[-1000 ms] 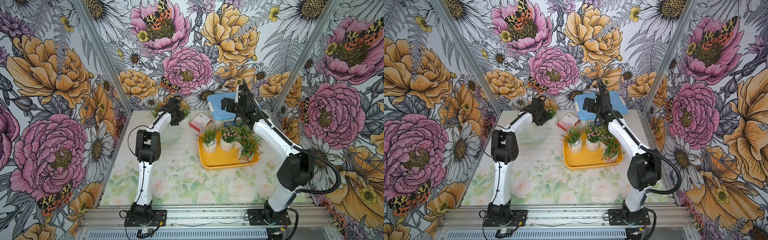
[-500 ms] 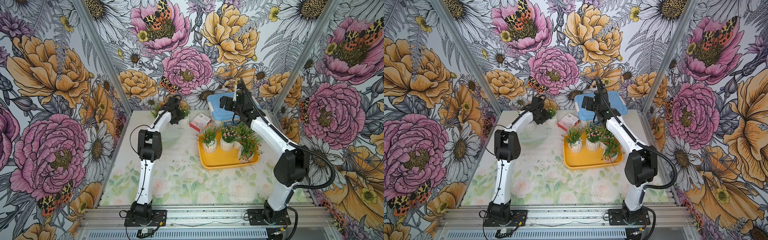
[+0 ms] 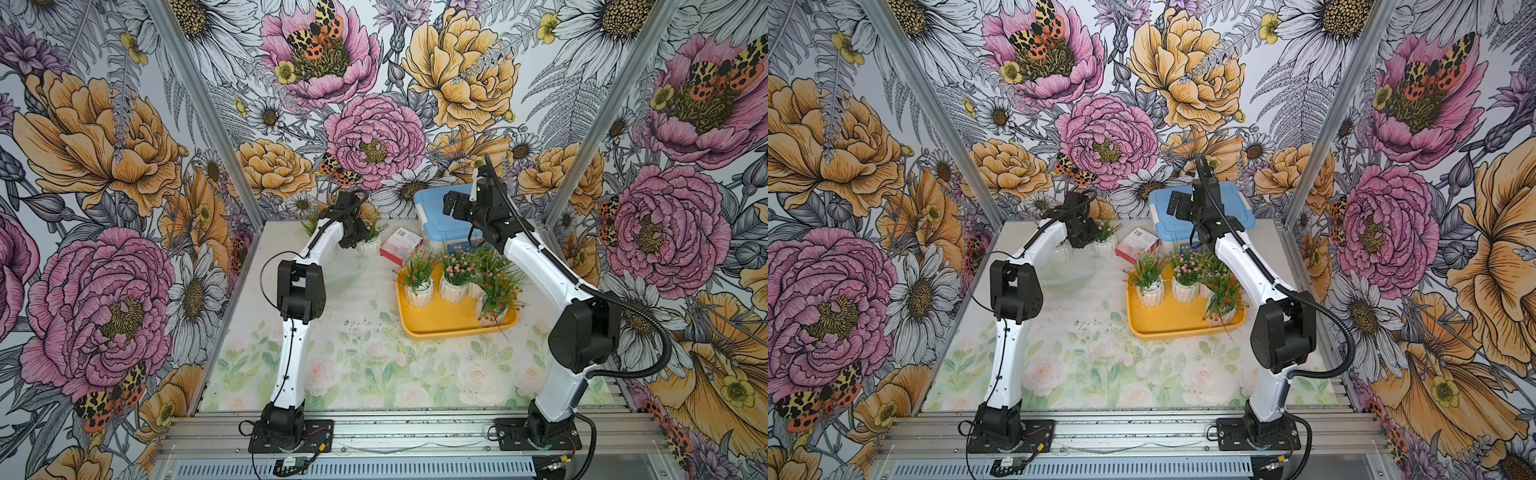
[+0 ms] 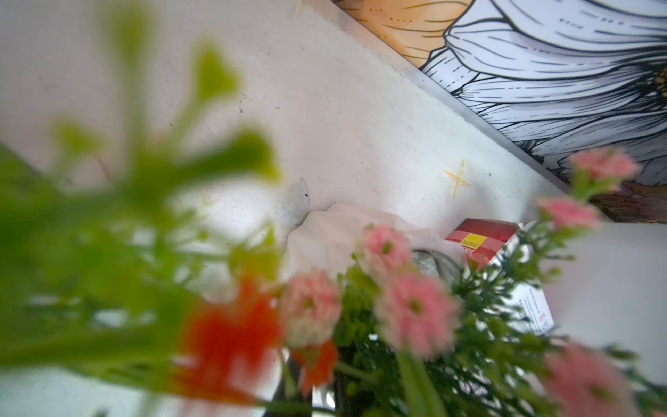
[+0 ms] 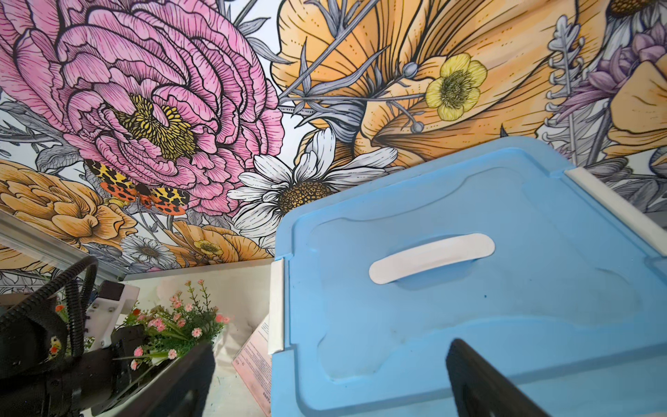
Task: Put the potted gypsophila into the storage box
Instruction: Pick up the baby's breath potted plant from the center of the board.
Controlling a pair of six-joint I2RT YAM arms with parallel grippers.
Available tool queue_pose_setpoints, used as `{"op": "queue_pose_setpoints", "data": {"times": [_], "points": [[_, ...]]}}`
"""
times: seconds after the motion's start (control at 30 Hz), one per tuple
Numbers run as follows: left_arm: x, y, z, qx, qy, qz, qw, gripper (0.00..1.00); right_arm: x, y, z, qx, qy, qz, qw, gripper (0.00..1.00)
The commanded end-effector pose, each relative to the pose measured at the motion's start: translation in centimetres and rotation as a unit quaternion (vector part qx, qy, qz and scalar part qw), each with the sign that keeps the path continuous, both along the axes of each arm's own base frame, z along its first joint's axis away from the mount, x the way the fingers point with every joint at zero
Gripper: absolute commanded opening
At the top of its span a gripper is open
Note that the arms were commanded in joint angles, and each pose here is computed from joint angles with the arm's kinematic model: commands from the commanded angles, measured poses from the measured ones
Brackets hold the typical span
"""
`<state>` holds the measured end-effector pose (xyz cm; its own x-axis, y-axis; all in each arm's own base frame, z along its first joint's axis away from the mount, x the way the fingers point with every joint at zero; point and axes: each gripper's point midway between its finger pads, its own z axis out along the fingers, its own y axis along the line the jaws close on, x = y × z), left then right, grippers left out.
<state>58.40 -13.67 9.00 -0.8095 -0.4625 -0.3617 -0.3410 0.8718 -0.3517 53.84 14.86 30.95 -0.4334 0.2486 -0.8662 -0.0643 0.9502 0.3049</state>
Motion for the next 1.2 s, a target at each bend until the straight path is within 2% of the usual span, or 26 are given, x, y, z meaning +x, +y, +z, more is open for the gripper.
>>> {"op": "queue_pose_setpoints", "data": {"times": [0.0,0.1,0.33,0.63,0.9,1.17], "points": [[-1.7,-0.2,-2.6,0.016,0.048,-0.015,0.999,0.07,0.1,-0.6,0.9,-0.004,-0.012,-0.004,1.0,1.0],[-1.7,-0.5,-2.5,0.016,0.047,-0.018,0.999,0.0,-0.1,-0.9,0.9,-0.005,-0.011,-0.006,1.0,1.0],[-1.5,-0.4,-0.5,0.023,0.027,-0.014,0.999,0.0,-1.0,-1.2,1.5,-0.009,-0.016,-0.002,1.0,1.0],[-2.2,1.0,5.5,0.057,-0.026,-0.001,0.998,0.0,-5.2,-3.1,2.1,-0.016,-0.019,-0.019,1.0,0.99],[-4.6,0.2,8.7,0.077,-0.046,-0.004,0.996,0.0,-10.1,-5.8,2.2,-0.025,-0.027,-0.044,0.998,0.99],[-9.2,-1.9,13.1,0.094,-0.077,-0.015,0.992,0.0,-14.2,-8.1,3.0,-0.02,-0.046,-0.056,0.997,0.99]]}}
